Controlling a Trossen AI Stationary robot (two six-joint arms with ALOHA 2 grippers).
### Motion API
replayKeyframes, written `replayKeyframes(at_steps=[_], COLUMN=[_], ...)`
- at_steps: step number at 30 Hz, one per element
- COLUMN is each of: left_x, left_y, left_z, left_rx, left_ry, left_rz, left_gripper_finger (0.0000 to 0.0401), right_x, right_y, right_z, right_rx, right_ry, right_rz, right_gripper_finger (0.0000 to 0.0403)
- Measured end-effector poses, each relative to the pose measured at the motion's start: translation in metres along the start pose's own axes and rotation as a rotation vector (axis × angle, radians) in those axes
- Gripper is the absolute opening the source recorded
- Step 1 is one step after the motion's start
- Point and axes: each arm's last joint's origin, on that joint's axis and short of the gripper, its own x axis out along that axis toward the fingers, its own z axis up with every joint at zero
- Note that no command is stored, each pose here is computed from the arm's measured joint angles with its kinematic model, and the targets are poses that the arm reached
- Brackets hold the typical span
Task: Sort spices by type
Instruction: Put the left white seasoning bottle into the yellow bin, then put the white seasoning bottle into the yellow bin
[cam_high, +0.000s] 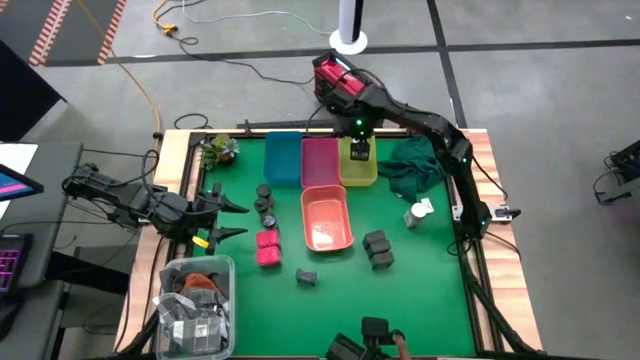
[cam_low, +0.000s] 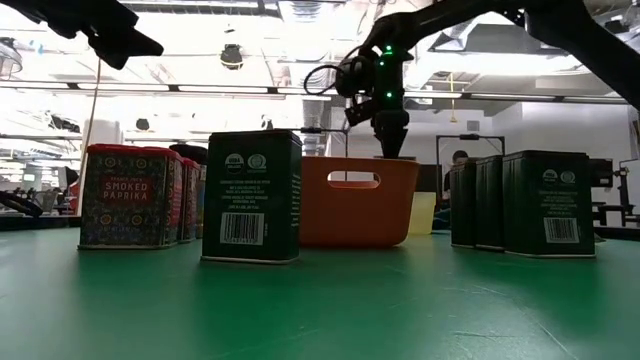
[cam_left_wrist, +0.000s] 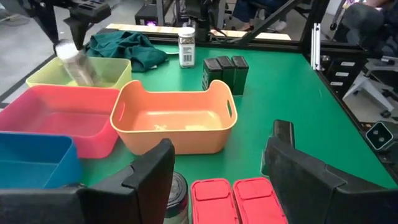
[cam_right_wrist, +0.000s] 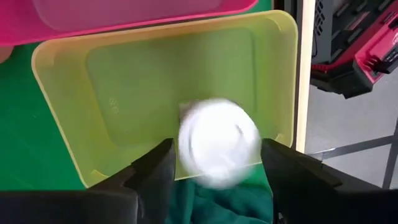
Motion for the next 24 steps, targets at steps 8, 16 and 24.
replayKeyframes(at_steps=[8,16,24], left_x=[0.000,0.000,0.000], left_y=[-0.001,-0.001,-0.002], left_z=[-0.002,-0.002,-0.006], left_rx=[-0.017,-0.023,-0.074], left_ry=[0.023,0.027,0.080], left_rz=[-0.048,-0.048,-0.102], left_gripper_finger=[0.0239,0.0239,0.0239], right_x=[0.004,-0.053,-0.066], right_y=[-0.001,0.016,0.070], right_z=[-0.001,-0.025,-0.042], right_rx=[0.014,0.085,0.120], right_ry=[0.056,0.049,0.046], right_rz=[-0.043,-0.060,0.058], right_gripper_finger=[0.0300,0.0307,0.0307])
